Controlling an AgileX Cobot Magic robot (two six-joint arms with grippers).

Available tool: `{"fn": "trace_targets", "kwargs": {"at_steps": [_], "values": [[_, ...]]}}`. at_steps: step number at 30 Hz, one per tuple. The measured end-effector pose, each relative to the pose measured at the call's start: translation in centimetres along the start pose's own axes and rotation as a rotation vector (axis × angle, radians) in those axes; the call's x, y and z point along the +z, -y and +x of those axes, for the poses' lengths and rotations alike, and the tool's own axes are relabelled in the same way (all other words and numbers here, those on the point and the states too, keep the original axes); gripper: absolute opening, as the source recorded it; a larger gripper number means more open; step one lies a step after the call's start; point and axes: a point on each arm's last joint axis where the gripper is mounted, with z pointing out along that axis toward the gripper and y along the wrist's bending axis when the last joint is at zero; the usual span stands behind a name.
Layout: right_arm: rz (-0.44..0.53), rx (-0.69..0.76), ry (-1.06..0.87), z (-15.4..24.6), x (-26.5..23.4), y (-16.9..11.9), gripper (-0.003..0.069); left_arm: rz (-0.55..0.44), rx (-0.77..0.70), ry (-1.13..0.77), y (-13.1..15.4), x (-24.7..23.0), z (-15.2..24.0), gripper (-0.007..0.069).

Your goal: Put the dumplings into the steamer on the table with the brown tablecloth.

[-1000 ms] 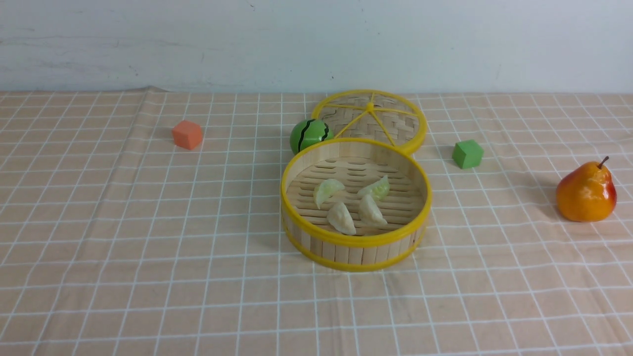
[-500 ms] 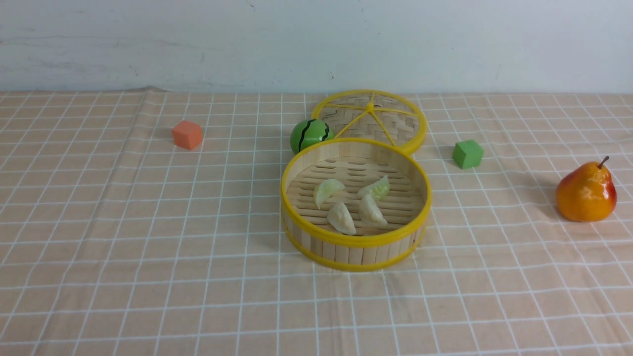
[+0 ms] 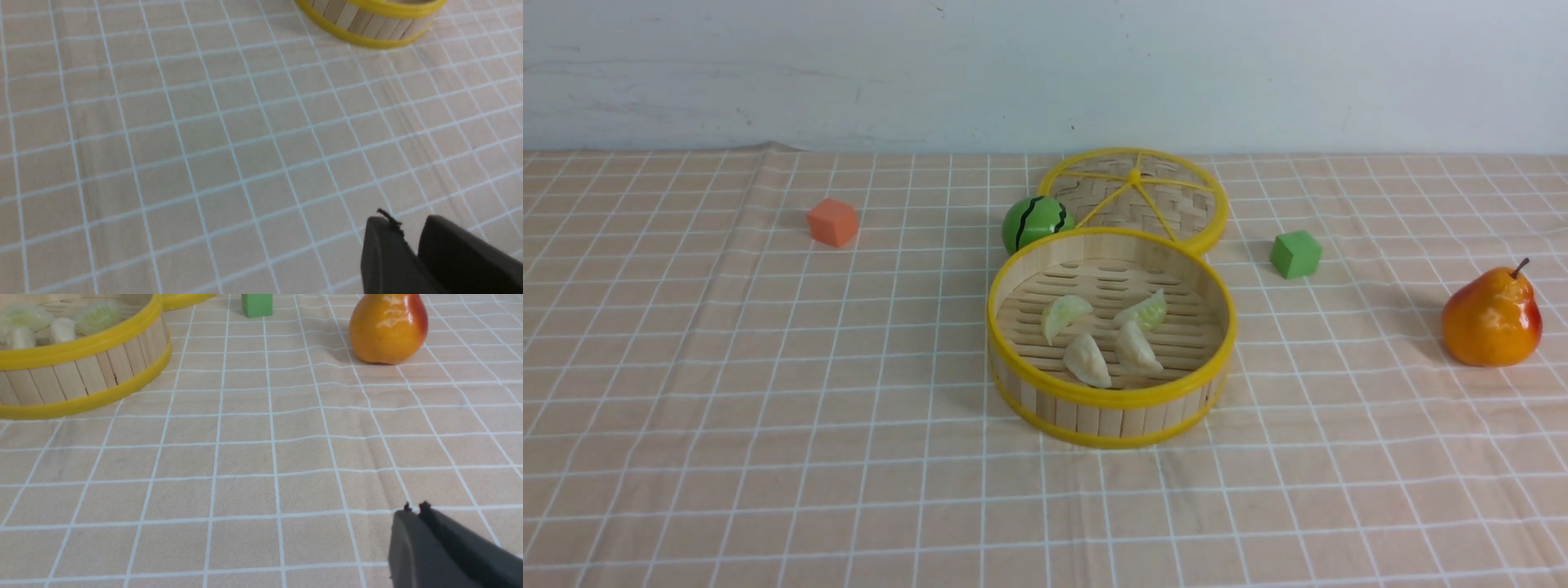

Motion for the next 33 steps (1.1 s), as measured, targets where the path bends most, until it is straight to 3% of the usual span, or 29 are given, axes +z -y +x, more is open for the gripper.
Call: {"fn": "trace_targets", "kwargs": {"at_steps": [2, 5, 11, 16, 22, 29, 33], "values": [[0.001, 0.000, 0.000, 0.0, 0.0, 0.0, 0.0005, 0.009, 0.010, 0.060, 0.1, 0.2, -0.6, 0.0096], [0.001, 0.000, 0.000, 0.0, 0.0, 0.0, 0.0010, 0.031, 0.080, 0.285, 0.3, 1.0, -2.1, -0.0011], [0.001, 0.000, 0.000, 0.0, 0.0, 0.0, 0.0014, -0.004, 0.075, 0.494, -0.5, 2.5, -1.0, -0.0014], [0.001, 0.000, -0.001, 0.0, 0.0, 0.0, 0.0013, -0.113, 0.003, 0.640, -2.4, 4.3, 2.2, -0.0014], [0.001, 0.000, 0.000, 0.0, 0.0, 0.0, 0.0021, -0.274, -0.024, 0.639, -4.6, 6.4, 7.2, -0.0014], [0.001, -0.001, -0.001, 0.0, 0.0, 0.0, 0.0027, -0.354, -0.113, 0.643, -5.7, 7.5, 10.2, -0.0014], [0.001, -0.001, -0.001, 0.0, 0.0, 0.0, 0.0033, -0.376, -0.173, 0.528, -6.0, 8.0, 11.4, -0.0014]]}}
